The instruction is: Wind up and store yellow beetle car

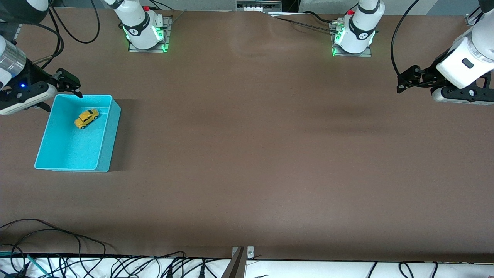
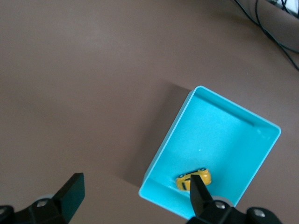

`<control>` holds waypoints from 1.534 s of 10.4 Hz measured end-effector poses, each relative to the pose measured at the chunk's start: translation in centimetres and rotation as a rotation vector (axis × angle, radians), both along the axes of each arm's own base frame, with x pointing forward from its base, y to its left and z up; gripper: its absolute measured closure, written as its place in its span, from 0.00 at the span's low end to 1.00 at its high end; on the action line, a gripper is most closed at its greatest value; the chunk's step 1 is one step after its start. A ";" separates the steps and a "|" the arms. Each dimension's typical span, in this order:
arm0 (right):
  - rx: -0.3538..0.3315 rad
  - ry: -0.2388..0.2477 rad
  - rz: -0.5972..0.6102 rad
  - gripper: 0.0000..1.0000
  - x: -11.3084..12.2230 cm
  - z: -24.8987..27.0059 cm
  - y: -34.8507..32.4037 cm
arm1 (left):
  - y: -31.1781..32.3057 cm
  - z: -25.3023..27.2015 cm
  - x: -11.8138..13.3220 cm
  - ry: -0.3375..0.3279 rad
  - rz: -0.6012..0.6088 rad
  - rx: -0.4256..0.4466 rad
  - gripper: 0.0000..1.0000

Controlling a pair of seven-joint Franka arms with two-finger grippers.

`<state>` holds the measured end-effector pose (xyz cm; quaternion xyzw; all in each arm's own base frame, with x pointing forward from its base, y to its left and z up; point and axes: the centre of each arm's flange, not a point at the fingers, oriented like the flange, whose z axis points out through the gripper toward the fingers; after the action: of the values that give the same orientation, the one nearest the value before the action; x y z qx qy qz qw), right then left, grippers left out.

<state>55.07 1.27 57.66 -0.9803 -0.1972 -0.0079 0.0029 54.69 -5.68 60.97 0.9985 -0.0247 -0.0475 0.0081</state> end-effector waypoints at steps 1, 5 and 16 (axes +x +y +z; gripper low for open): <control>-0.004 0.013 -0.055 0.00 -0.1 0.6 0.1 | 0.0 0.0 0.0 0.000 0.000 0.000 0.00; -0.023 0.076 -0.151 0.00 -0.8 0.6 0.0 | -0.2 0.0 0.0 0.000 -0.003 0.000 0.00; -0.047 0.109 -0.499 0.00 -3.3 2.7 1.7 | -0.3 0.0 0.0 0.000 -0.006 0.000 0.00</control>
<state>51.79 2.98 60.37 -0.9974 0.0512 0.0491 -0.0111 54.66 -6.00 60.97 0.9985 -0.0276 -0.0476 0.0080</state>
